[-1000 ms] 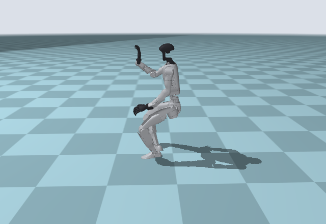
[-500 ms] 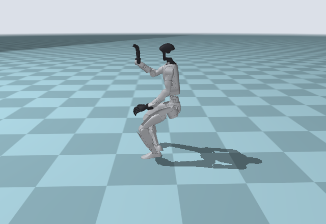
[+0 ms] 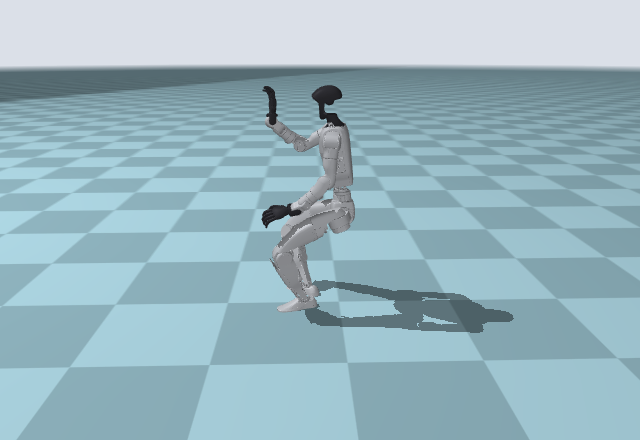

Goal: Upper body actions

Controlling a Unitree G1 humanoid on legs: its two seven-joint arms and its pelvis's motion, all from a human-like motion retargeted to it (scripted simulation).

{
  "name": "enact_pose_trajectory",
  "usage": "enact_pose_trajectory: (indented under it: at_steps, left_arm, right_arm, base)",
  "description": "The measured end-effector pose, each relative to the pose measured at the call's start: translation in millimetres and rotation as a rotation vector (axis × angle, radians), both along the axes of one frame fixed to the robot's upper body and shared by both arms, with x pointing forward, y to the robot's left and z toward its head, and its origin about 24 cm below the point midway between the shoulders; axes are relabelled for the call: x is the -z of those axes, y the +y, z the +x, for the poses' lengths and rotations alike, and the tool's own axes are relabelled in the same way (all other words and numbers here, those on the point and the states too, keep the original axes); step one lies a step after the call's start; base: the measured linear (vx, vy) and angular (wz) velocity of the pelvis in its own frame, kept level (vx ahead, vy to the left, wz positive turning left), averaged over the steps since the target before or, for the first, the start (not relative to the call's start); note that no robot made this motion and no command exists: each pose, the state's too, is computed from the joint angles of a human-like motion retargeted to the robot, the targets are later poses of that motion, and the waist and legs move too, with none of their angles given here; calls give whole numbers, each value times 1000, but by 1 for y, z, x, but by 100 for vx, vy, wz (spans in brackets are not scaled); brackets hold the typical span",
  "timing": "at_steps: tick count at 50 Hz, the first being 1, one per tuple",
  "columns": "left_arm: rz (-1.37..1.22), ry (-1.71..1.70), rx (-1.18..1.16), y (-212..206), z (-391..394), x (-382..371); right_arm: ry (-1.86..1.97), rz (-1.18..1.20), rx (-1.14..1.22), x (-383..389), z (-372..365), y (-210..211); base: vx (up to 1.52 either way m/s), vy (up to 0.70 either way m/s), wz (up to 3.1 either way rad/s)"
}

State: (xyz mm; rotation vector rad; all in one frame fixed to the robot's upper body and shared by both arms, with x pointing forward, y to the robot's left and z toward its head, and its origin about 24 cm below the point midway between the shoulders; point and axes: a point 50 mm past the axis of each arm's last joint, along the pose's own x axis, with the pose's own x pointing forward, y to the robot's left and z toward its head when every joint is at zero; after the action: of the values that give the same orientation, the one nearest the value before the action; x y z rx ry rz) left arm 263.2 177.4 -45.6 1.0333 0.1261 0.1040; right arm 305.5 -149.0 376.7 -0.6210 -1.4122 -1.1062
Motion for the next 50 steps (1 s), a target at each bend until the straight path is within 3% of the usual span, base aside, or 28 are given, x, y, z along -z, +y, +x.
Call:
enact_pose_trajectory:
  at_steps: [8,15,38,50]
  left_arm:
    - [2,-2,-2,0,0,0]
    - [9,1,-7,3,-1,0]
    - [13,9,4,2,0,2]
    - [3,2,10,-2,0,1]
  right_arm:
    - [-32,267,26,20,2,-44]
    - [-61,374,-25,27,2,-54]
    - [-45,-365,-50,-15,-15,63]
    - [-27,-211,-42,-8,-9,32]
  base:
    - [0,0,0]
    - [0,0,0]
    - [0,0,0]
    - [0,0,0]
